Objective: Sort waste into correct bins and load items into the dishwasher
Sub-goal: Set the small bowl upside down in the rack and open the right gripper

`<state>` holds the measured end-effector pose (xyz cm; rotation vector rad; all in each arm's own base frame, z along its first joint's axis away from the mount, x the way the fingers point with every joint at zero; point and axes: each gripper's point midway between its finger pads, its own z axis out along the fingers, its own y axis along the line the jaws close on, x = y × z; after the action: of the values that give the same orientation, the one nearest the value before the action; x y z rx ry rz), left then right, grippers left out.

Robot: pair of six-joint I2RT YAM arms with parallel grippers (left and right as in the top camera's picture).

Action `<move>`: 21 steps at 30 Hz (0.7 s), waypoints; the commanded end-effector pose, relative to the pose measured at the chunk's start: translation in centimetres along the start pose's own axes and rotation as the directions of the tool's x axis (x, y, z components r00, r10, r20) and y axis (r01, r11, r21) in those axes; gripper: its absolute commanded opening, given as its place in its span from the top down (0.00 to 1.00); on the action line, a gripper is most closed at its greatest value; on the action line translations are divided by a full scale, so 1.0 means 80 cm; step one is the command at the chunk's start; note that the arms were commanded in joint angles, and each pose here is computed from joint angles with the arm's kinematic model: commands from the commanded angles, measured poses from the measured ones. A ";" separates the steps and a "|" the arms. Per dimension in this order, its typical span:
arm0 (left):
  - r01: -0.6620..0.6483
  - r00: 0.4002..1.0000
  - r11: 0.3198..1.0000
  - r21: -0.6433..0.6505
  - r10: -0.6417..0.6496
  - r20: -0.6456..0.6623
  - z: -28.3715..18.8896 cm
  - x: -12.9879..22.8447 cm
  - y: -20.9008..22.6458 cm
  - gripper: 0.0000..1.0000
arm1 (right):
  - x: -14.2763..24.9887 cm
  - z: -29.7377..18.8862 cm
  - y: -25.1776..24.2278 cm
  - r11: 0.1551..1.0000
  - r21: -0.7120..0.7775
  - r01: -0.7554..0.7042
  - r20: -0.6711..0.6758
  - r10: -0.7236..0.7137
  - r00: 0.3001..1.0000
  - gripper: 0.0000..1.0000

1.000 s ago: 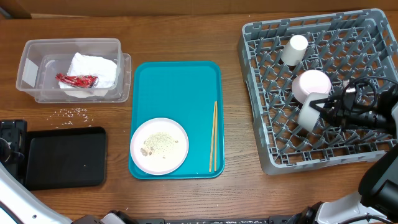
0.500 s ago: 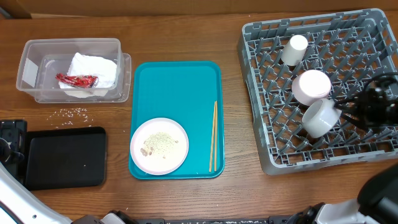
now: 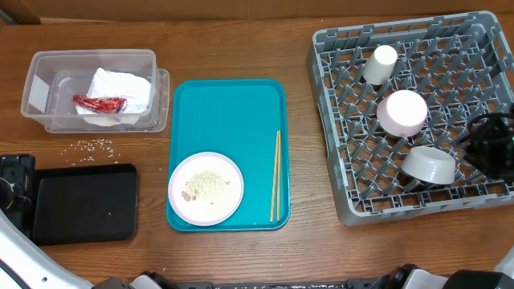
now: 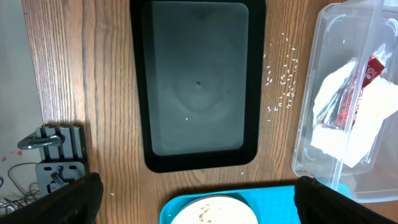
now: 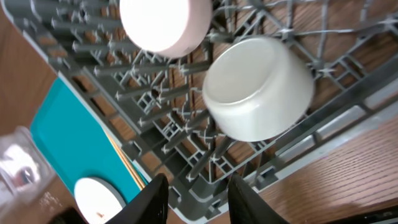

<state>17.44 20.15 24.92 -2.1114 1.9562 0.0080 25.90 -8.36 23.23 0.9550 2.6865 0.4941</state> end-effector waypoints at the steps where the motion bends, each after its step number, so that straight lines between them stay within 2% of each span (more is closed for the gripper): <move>1: 0.025 1.000 1.000 0.009 -0.025 0.015 -0.006 -0.001 0.002 0.00 | -0.002 0.007 0.012 0.998 0.030 0.062 0.017 -0.062 0.998 0.65; 6: 0.025 1.000 1.000 0.009 -0.025 0.016 -0.006 -0.001 0.002 0.00 | -0.029 0.047 -0.005 0.991 0.134 0.018 0.098 -0.032 0.995 0.67; 8: 0.025 1.000 1.000 0.009 -0.025 0.016 -0.006 -0.001 0.002 0.00 | -0.040 0.066 -0.011 0.991 0.136 0.002 0.129 -0.020 0.991 0.72; 10: 0.025 1.000 1.000 0.009 -0.025 0.016 -0.006 -0.001 0.002 0.00 | -0.044 0.086 -0.017 0.992 0.127 -0.021 0.136 0.003 0.991 0.82; 12: 0.025 1.000 1.000 0.009 -0.025 0.016 -0.006 -0.001 0.002 0.00 | -0.038 0.114 -0.029 0.989 0.133 -0.066 0.104 0.053 0.993 0.94; 13: 0.025 1.000 1.000 0.009 -0.025 0.016 -0.006 -0.001 0.002 0.00 | -0.032 0.121 -0.034 0.986 0.141 -0.088 0.080 0.077 0.994 0.96; 17: 0.025 1.000 1.000 0.009 -0.025 0.015 -0.006 -0.001 0.002 0.00 | -0.006 0.127 -0.044 0.971 0.180 -0.157 -0.002 0.160 0.987 0.96; 21: 0.025 1.000 1.000 0.009 -0.025 0.016 -0.006 -0.001 0.002 0.00 | 0.017 0.111 -0.045 0.967 0.195 -0.164 -0.032 0.173 0.984 0.96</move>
<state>17.44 20.15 24.92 -2.1114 1.9562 0.0080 26.74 -8.26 12.34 1.2104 2.7774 0.3178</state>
